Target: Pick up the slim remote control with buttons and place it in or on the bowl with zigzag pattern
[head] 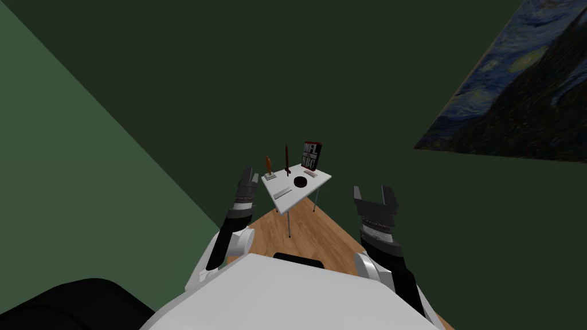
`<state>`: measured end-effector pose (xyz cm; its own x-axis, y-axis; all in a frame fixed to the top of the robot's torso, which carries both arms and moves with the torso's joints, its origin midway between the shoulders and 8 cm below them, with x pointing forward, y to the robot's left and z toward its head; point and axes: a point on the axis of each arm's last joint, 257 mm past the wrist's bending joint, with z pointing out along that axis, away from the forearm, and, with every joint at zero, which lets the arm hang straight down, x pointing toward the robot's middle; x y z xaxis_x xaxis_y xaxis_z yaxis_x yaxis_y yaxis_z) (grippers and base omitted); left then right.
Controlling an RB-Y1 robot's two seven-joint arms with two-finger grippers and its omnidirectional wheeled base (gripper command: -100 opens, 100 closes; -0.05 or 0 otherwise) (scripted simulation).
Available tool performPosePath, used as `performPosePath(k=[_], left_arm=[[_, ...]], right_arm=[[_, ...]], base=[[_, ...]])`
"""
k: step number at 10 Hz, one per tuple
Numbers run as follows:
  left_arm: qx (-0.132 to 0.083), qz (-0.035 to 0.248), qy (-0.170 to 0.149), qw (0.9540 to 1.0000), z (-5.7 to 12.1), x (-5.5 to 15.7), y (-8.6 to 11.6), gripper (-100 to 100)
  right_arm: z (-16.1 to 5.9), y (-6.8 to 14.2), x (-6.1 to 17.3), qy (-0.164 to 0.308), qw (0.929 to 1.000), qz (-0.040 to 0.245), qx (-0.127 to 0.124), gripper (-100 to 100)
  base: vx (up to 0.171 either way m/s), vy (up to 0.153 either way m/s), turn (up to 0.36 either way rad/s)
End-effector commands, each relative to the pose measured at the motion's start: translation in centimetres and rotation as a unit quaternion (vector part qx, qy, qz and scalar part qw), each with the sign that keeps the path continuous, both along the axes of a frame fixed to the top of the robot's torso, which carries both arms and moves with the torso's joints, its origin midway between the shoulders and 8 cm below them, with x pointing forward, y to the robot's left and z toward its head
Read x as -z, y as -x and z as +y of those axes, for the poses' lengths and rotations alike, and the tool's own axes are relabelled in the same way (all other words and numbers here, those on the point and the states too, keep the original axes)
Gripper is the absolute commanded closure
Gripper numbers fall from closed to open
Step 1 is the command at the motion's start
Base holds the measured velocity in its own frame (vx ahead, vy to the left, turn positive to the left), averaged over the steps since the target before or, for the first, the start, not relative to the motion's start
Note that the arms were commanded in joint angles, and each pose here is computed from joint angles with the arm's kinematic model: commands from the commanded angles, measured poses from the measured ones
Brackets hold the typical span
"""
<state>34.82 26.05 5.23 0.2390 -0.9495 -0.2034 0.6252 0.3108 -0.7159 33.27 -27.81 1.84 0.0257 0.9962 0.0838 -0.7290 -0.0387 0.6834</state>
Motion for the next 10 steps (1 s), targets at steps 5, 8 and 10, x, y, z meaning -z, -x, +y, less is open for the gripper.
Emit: performPosePath(k=[5, 8, 10], left_arm=[[0.058, 0.050, 0.000, 0.9971, -0.7, 2.4, -2.5, -100], [0.097, 0.108, 0.022, 0.9893, -0.5, 5.2, -5.0, -100], [0.110, 0.135, 0.024, 0.9845, -0.3, 6.5, -5.9, -100]], right_arm=[[0.0, 0.0, 0.0, 0.000, 1.0000, 0.000, 0.000, 0], [0.0, 0.0, 0.0, 0.000, 1.0000, 0.000, 0.000, 0], [0.0, 0.0, 0.0, 0.000, 1.0000, 0.000, 0.000, 0]], base=[[-0.020, -0.038, 0.023], [-0.028, -0.079, 0.029], [-0.025, -0.056, 0.009]])
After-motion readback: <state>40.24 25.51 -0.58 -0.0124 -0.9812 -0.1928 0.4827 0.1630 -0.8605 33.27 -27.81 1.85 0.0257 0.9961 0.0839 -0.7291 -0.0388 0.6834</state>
